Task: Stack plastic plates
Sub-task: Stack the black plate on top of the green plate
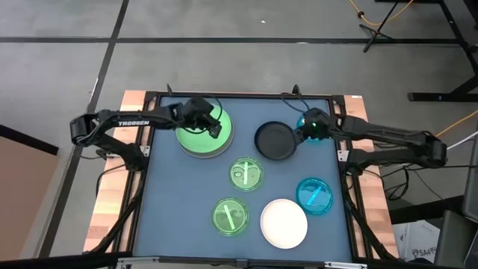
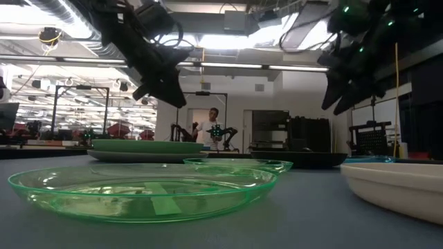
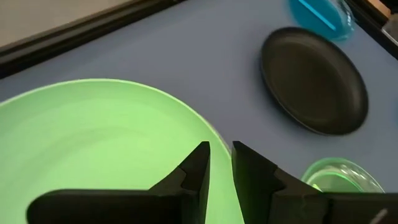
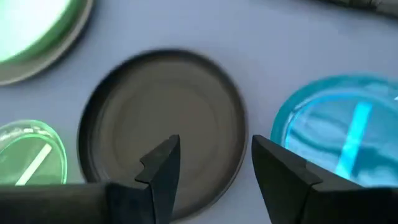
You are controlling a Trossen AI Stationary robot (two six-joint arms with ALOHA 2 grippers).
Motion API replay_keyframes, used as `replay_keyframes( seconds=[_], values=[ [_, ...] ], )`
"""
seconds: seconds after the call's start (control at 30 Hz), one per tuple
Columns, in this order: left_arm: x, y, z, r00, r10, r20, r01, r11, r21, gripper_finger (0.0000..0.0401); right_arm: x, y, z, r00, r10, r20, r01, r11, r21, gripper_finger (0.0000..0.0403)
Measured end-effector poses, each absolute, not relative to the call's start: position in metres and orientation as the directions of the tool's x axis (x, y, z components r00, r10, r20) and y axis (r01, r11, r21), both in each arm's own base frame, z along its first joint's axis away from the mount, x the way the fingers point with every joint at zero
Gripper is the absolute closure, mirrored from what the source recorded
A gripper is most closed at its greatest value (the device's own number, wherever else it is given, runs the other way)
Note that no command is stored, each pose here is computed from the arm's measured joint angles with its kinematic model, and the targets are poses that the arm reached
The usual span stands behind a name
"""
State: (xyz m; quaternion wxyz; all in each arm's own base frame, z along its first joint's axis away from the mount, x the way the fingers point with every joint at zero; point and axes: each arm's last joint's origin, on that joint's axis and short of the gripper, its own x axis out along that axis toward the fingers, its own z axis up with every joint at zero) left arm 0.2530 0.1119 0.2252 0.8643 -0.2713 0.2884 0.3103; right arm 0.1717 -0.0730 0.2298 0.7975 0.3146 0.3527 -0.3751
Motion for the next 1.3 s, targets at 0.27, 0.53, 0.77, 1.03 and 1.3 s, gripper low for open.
replay_keyframes(
  seconds=[0.27,0.53,0.77,1.03,1.3],
  values=[
    [0.258,0.1,0.225,0.658,0.35,-0.667,-0.661,0.692,-0.29,0.0341,0.175,-0.101,0.202,0.379,-0.214,-0.9,0.858,0.445,0.255,0.0214],
    [0.259,0.098,0.225,0.661,0.344,-0.667,-0.656,0.697,-0.289,0.0341,0.18,-0.112,0.182,0.32,-0.128,-0.939,0.873,0.424,0.24,0.0214],
    [0.259,0.098,0.225,0.66,0.345,-0.667,-0.656,0.697,-0.289,0.0341,0.184,-0.114,0.169,0.272,-0.082,-0.959,0.883,0.418,0.215,0.0214],
    [0.259,0.098,0.225,0.66,0.345,-0.667,-0.656,0.697,-0.289,0.0341,0.19,-0.117,0.157,0.257,-0.046,-0.965,0.883,0.418,0.215,0.0214],
    [0.259,0.098,0.225,0.66,0.345,-0.667,-0.656,0.697,-0.289,0.0341,0.193,-0.119,0.146,0.225,-0.026,-0.974,0.889,0.414,0.195,0.0214]
  ],
)
